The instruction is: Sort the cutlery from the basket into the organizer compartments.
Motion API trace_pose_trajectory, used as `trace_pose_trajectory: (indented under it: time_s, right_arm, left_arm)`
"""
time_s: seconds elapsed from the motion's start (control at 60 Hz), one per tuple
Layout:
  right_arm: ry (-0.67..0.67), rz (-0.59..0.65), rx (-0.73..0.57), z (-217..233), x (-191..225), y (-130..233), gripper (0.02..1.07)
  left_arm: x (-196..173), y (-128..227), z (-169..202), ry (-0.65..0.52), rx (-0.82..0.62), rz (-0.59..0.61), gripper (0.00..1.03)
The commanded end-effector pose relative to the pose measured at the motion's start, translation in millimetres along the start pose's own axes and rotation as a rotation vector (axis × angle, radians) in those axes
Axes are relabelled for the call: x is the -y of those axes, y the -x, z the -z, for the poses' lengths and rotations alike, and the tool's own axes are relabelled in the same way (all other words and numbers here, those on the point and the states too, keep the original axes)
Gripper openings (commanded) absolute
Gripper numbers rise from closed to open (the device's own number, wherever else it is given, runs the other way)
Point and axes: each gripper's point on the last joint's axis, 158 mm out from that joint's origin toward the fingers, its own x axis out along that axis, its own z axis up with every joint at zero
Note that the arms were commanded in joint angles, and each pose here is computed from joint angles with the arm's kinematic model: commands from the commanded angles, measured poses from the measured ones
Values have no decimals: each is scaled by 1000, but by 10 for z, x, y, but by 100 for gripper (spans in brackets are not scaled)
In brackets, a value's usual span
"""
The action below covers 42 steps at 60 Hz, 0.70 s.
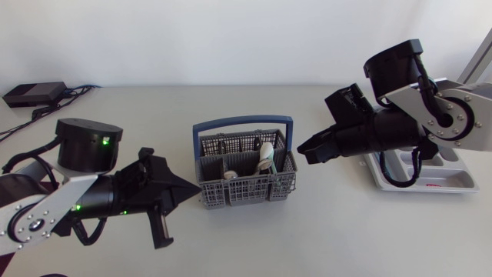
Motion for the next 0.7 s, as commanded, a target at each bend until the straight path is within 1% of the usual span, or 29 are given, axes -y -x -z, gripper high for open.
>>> trace_pose_trajectory:
  time_s: [0.0,0.117,0.183,0.383,0.467,0.683]
  right_arm:
    - [-7,-9,-6,77,-62,-1,8]
    - [0,-19,-8,83,-118,-10,8]
    - [2,-23,-9,87,-139,-17,8]
    - [11,-25,2,49,-155,-14,8]
    - [17,-26,9,37,-157,-23,8]
    - [25,-28,8,33,-170,-53,8]
  left_arm:
    - [274,-7,-17,-27,6,66,3]
    - [451,-105,16,-36,-13,120,3]
    - [459,-196,97,-34,-38,125,3]
    - [355,-294,111,-35,-35,94,3]
    - [239,-351,130,-43,-45,49,3]
    - [85,-442,270,-62,-90,-19,3]
